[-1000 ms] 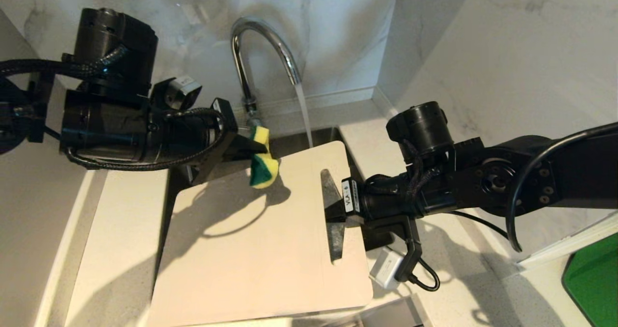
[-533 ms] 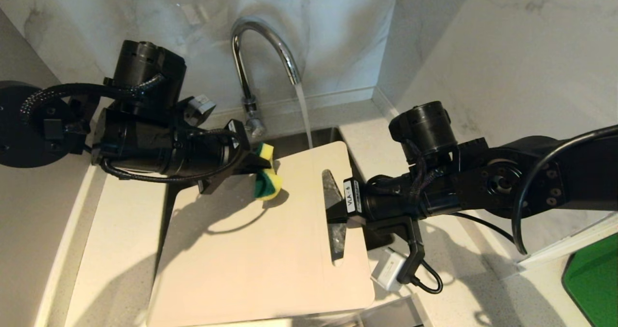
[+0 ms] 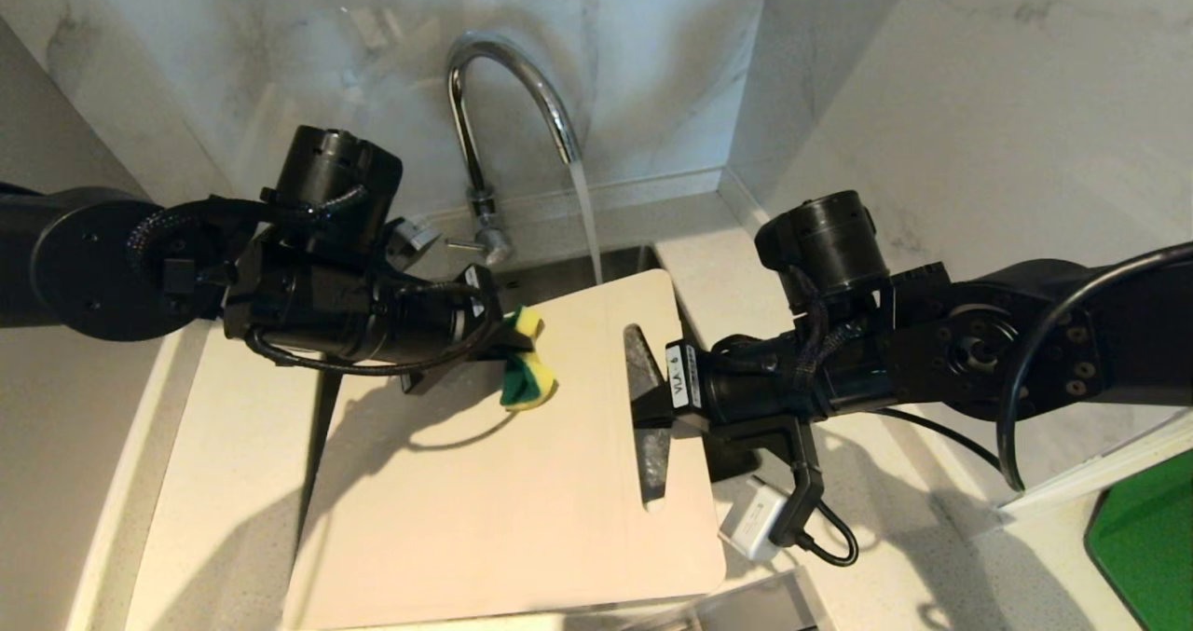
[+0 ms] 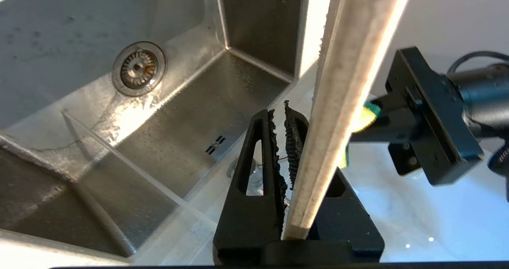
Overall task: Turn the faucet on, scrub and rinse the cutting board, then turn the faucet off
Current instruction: Scrub the cutting board underwater
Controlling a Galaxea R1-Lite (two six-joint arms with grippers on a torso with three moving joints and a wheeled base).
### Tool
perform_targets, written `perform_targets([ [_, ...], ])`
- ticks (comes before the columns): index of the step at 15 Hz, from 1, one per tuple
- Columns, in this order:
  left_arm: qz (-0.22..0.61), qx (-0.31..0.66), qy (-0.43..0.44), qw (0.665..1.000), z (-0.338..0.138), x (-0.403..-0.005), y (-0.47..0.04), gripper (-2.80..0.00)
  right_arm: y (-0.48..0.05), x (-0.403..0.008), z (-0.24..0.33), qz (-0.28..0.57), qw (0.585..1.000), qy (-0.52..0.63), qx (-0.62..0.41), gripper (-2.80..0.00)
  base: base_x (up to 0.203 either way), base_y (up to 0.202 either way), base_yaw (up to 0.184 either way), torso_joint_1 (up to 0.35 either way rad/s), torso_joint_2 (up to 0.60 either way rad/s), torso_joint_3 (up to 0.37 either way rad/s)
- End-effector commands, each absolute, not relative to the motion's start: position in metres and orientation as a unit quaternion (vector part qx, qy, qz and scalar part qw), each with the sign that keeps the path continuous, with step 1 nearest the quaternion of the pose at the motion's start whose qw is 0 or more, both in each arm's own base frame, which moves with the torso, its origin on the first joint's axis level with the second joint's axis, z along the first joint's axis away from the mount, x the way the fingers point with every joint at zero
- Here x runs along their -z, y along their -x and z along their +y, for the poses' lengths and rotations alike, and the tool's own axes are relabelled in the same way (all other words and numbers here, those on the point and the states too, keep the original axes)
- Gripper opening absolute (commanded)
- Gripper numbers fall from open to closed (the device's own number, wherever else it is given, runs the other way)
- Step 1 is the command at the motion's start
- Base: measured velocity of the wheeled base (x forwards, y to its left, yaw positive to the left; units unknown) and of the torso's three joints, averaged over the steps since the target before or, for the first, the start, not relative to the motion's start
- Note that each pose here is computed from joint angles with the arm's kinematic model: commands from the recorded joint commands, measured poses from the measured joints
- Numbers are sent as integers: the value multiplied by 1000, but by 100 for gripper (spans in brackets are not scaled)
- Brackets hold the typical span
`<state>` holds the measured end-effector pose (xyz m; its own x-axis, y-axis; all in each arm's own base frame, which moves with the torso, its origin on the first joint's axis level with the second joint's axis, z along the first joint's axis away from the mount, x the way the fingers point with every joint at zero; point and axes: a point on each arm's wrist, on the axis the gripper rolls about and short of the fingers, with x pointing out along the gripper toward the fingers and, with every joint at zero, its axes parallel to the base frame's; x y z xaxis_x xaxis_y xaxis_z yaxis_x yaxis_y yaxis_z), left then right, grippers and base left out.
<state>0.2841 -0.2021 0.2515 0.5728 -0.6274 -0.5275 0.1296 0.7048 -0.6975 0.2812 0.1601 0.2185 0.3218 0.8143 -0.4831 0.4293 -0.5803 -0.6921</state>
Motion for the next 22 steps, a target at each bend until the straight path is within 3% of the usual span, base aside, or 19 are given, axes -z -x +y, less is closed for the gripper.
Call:
perform_targets([
  [1, 416, 218, 306, 828, -202, -242, -285, -280, -280, -220, 159, -403, 221, 782, -421, -280, 0, 0, 0, 0, 0, 0],
  [16, 405, 135, 302, 852, -131, -169, -311, -280, -280, -221, 157, -401, 224, 783, -419, -280, 0, 0, 0, 0, 0, 0],
  [22, 400, 113, 296, 860, -96, -159, -310, -280, -278, -224, 155, -402, 224, 785, -414, -280, 0, 0, 0, 0, 0, 0],
])
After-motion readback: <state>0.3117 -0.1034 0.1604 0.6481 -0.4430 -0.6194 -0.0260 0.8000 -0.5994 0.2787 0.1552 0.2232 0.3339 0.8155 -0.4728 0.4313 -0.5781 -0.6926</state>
